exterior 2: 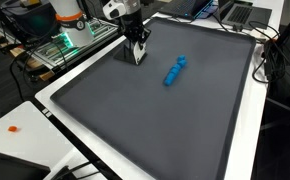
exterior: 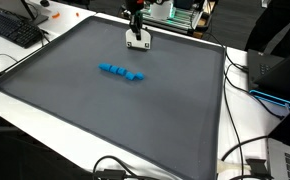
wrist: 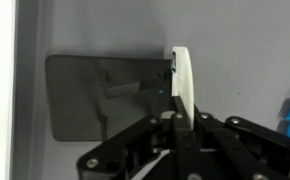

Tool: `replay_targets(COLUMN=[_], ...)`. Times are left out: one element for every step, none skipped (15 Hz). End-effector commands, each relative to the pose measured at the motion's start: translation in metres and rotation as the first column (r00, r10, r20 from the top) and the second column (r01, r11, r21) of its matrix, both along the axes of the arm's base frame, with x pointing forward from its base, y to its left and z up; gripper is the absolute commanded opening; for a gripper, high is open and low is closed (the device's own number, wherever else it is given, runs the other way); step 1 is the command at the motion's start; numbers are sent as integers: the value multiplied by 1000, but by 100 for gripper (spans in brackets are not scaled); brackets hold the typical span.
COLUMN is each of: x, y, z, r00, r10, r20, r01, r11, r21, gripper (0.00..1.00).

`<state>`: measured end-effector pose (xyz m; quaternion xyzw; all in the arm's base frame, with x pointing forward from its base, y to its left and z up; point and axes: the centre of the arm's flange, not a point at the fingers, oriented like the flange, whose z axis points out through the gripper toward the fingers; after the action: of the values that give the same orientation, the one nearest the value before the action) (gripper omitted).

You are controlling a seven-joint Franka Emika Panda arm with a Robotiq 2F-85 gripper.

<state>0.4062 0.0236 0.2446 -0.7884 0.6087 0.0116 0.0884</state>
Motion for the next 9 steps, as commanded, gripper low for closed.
replay_targets(x=[-6,-6,-4,-3,0,1,3,5,8], y=[2,0,-1,-3,-4,-5,-6,-6,-6], z=[-9,-6,0,6,15,21,27,37,46], r00=[1000,1000,1000,1000,1000,1000,1000,999,999], r10=[-4,-4,-10,-13,-15,-14,-10,23,40], r20=[-21,-21,-20,-17,-11,-11,-10,-23,-21], r01=[4,4,10,12,15,13,9,-24,-41], r11=[1000,1000,1000,1000,1000,1000,999,999,998], r21=[2,4,0,-9,-17,-27,-42,-33,-40], gripper=[29,30,35,43,50,57,66,73,81])
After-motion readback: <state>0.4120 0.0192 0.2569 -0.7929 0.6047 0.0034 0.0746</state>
